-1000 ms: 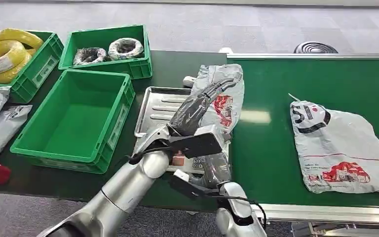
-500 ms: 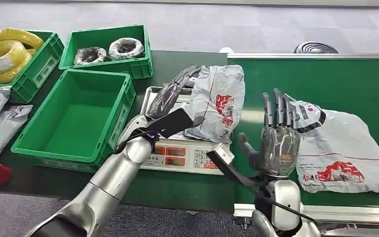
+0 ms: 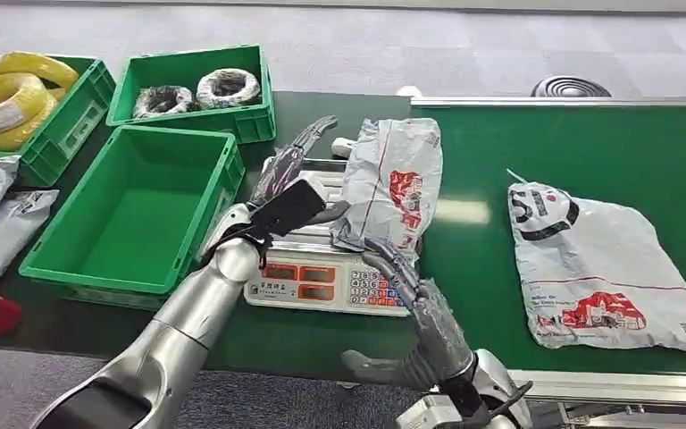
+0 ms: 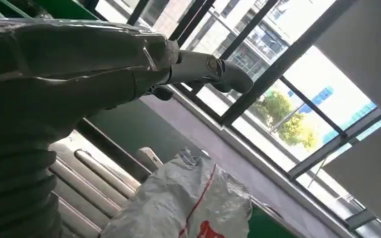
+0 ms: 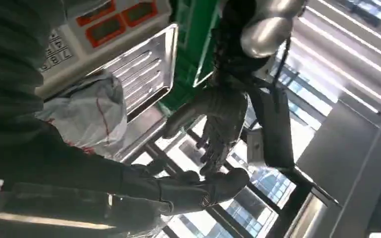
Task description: Moved the parcel from conveyor to table for the left to box.
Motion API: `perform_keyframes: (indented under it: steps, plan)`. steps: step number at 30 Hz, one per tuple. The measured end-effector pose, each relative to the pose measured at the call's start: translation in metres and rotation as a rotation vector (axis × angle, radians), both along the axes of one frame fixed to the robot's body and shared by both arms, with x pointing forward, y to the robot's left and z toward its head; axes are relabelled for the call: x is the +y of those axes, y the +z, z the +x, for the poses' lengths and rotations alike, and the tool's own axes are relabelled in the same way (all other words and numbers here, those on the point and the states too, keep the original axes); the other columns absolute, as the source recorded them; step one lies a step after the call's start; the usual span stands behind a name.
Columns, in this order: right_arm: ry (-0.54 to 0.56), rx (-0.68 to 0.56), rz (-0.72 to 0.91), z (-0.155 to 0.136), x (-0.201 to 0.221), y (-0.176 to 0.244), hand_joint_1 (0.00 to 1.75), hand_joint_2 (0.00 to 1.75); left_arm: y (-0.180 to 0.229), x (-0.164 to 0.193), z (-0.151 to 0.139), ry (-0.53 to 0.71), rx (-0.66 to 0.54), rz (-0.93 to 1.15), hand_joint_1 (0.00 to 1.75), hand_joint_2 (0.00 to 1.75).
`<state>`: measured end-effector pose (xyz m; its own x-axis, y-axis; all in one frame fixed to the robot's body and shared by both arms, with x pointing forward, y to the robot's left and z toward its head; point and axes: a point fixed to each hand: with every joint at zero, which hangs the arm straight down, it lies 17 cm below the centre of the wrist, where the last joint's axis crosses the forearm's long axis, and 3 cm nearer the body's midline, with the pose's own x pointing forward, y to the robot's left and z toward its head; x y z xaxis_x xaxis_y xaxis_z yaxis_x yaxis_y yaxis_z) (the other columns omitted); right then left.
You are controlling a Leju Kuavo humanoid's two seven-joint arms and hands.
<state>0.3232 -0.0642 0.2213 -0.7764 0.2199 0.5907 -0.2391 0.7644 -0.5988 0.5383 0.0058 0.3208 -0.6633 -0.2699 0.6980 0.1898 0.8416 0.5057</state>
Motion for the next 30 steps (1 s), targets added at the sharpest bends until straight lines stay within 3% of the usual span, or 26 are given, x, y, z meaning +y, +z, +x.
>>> perform_keyframes:
  steps: [4, 7, 16, 30]
  plan:
    - [0.080, 0.141, 0.297, 0.017, -0.018, 0.012, 0.00, 1.75, 0.000, 0.003, 0.002, 0.007, 0.004, -0.007, 0.00, 1.75]
    - [0.092, 0.227, 0.374, 0.027, -0.023, -0.005, 0.00, 1.75, -0.001, 0.004, 0.002, 0.008, 0.005, -0.007, 0.00, 1.75]
    - [0.119, 0.337, 0.345, 0.024, 0.004, -0.044, 0.00, 1.75, -0.005, 0.006, 0.005, 0.015, 0.018, -0.006, 0.00, 1.75]
    - [0.152, 0.350, 0.190, 0.009, 0.038, -0.071, 0.00, 1.75, -0.021, 0.015, 0.020, 0.065, 0.051, 0.031, 0.00, 1.75]
